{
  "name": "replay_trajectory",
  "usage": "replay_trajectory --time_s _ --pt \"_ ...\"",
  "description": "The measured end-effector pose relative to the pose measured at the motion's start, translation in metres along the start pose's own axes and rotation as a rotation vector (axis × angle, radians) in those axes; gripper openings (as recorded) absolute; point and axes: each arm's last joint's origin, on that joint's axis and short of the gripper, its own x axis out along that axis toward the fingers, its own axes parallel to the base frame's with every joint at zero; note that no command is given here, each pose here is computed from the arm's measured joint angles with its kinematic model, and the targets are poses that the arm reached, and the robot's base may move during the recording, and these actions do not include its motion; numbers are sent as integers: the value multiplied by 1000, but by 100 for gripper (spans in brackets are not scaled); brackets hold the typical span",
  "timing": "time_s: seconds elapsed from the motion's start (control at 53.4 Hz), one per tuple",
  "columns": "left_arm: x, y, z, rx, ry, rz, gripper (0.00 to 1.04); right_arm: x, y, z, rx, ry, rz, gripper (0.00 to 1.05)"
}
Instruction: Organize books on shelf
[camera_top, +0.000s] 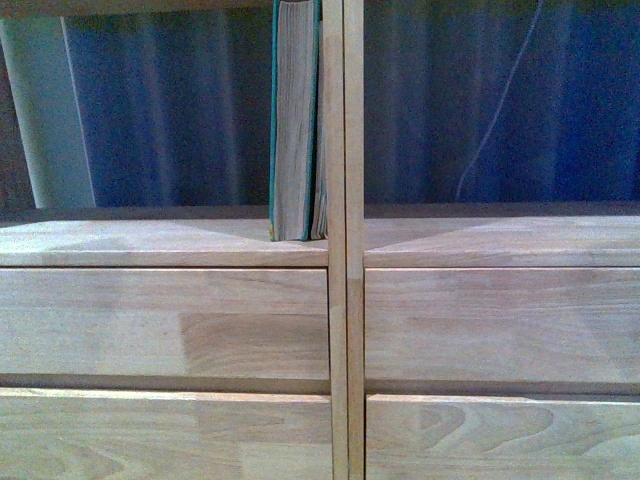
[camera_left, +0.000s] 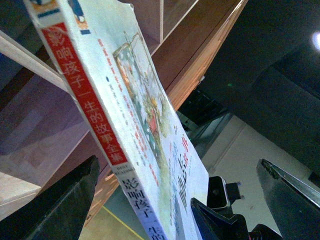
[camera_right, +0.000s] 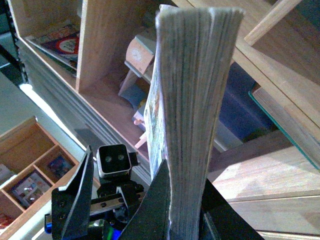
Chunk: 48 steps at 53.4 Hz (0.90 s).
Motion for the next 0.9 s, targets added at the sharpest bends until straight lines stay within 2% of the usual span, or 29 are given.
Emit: replay_trajectory --time_s 0.281,0.786,0.899 --pt "2 1 -2 8 3 11 97 -1 6 -5 18 14 16 7" --pt "5 6 -9 111 -16 115 23 0 4 -5 9 10 0 7" --pt "5 4 -9 96 -24 123 12 1 0 -6 2 9 -17 7"
